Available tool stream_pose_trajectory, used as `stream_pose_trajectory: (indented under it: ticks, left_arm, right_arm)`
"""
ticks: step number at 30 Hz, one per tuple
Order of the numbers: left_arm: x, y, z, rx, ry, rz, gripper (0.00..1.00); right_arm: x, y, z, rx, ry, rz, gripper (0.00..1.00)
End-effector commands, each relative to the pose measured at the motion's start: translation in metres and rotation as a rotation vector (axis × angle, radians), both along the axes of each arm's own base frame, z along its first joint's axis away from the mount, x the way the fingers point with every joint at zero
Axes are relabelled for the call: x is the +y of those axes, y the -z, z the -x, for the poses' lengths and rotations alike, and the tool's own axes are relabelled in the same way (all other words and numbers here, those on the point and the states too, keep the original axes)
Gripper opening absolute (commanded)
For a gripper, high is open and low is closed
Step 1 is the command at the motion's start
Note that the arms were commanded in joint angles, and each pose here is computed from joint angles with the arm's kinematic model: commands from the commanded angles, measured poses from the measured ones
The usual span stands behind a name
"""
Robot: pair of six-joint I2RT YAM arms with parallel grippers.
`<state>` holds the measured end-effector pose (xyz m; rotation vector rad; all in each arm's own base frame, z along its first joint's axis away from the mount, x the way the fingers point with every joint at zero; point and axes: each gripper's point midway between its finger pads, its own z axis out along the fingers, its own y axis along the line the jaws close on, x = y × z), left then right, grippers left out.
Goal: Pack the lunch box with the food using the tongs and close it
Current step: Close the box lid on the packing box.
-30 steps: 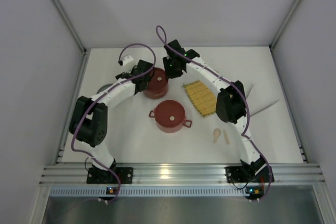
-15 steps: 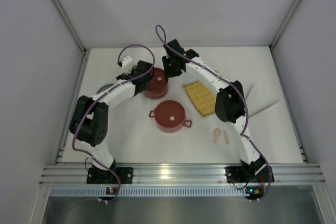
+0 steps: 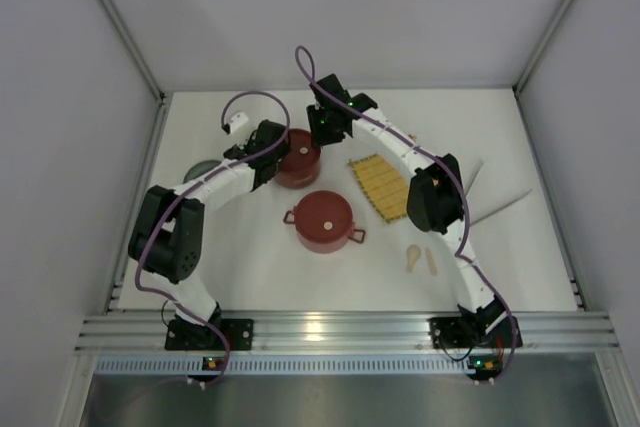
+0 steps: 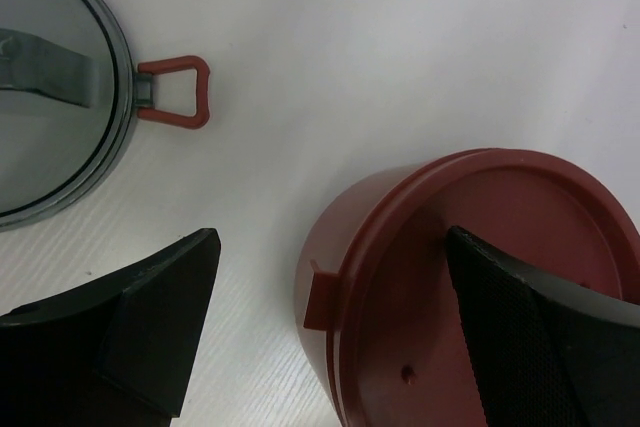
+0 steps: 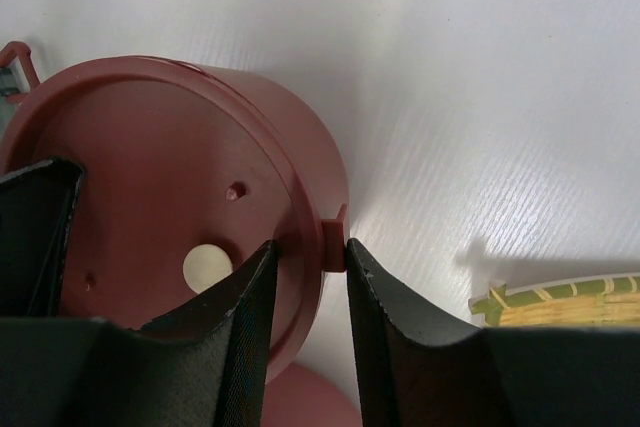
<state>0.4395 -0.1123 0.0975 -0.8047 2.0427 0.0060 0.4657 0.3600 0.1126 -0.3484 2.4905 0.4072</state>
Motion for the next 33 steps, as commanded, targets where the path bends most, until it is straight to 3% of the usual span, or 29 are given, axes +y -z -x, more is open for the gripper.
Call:
stream_pose_trajectory:
  ticks: [1,18,33]
  left_arm:
    - [0.024,0.094,0.097,0.455,0.095,-0.121,0.98]
    - [0.043,0.079,0.135,0.461,0.083,-0.141,0.98]
    - [0.054,0.066,0.126,0.474,0.050,-0.216,0.95]
  right_arm:
    - [-0.051,0.097,0.017,0.182,0.039,0.243,0.33]
    - [-0.060,0.096,0.014,0.184,0.060,0.239,0.32]
    - [-0.066,0.095,0.016,0.185,0.063,0.243,0.32]
